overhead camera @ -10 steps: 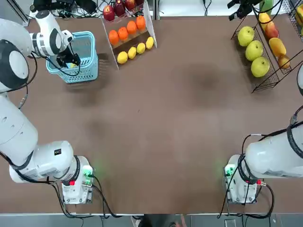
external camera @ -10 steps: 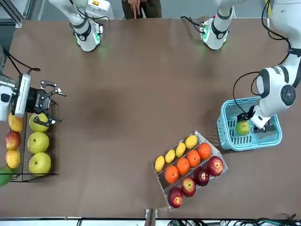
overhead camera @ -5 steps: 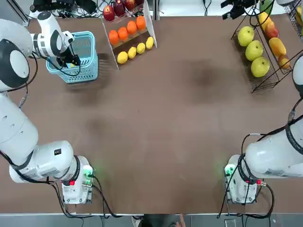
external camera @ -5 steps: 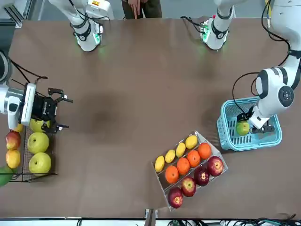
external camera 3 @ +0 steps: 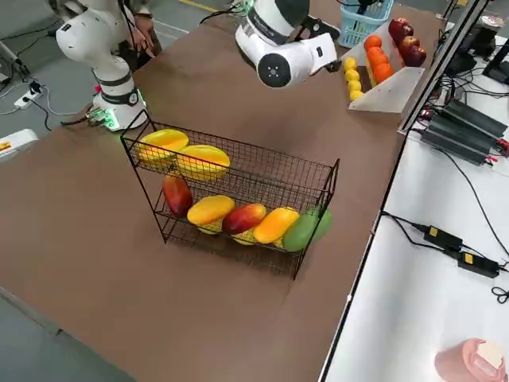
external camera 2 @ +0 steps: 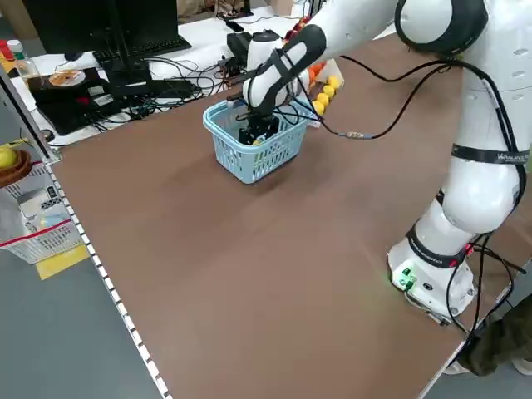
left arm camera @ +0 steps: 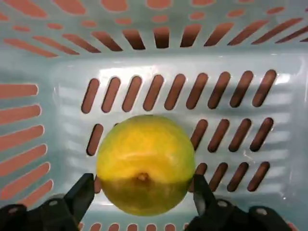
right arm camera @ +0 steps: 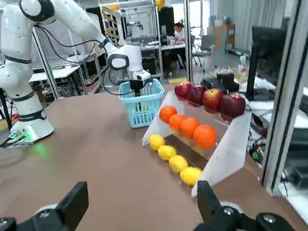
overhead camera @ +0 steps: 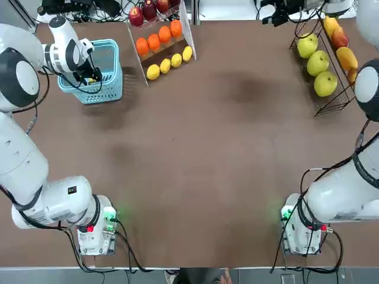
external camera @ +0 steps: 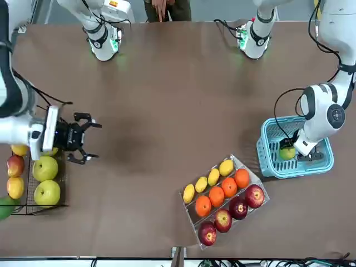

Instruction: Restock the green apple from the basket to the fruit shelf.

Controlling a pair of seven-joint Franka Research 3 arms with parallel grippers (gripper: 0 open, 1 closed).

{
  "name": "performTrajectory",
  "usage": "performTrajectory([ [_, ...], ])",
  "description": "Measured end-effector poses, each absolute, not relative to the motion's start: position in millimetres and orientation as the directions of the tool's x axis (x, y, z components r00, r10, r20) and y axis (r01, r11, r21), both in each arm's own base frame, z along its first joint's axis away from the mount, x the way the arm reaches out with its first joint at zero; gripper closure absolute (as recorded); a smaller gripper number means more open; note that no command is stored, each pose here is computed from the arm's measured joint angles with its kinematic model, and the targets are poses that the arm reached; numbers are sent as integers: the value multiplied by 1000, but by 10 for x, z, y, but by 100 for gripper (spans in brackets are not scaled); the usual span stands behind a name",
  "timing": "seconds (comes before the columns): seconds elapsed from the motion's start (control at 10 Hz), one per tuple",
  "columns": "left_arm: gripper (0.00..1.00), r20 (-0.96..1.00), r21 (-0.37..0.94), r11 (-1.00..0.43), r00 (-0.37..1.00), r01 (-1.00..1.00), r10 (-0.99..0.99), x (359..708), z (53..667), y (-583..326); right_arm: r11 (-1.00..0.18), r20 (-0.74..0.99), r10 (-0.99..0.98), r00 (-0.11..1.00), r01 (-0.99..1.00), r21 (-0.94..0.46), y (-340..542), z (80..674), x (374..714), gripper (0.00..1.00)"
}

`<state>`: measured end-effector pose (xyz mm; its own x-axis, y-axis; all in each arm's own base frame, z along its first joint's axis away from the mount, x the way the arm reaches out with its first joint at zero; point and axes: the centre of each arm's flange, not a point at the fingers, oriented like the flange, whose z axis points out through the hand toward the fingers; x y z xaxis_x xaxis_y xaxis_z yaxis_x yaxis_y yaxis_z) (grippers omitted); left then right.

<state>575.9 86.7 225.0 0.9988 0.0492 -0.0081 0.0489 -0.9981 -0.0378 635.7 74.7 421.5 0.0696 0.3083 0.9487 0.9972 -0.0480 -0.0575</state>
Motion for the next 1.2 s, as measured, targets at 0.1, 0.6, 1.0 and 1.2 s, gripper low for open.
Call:
performTrajectory([
  [0.1,8,-1,-37,-998,999,49,49,5770,2244,866,-41,958,286,33,999,-22,800,4137,6360,0],
  [0.6,9,12,-36,-998,999,52,51,5830,2202,866,26,1000,7,13,1000,-13,1082,3560,6261,0],
  [1.0,17,17,-36,-998,998,56,55,5848,2218,871,79,996,-67,51,996,-46,1229,3335,6111,0],
  [1.2,17,28,-39,-997,998,60,59,5888,2314,904,107,991,-125,55,993,-41,1355,3323,6060,0],
])
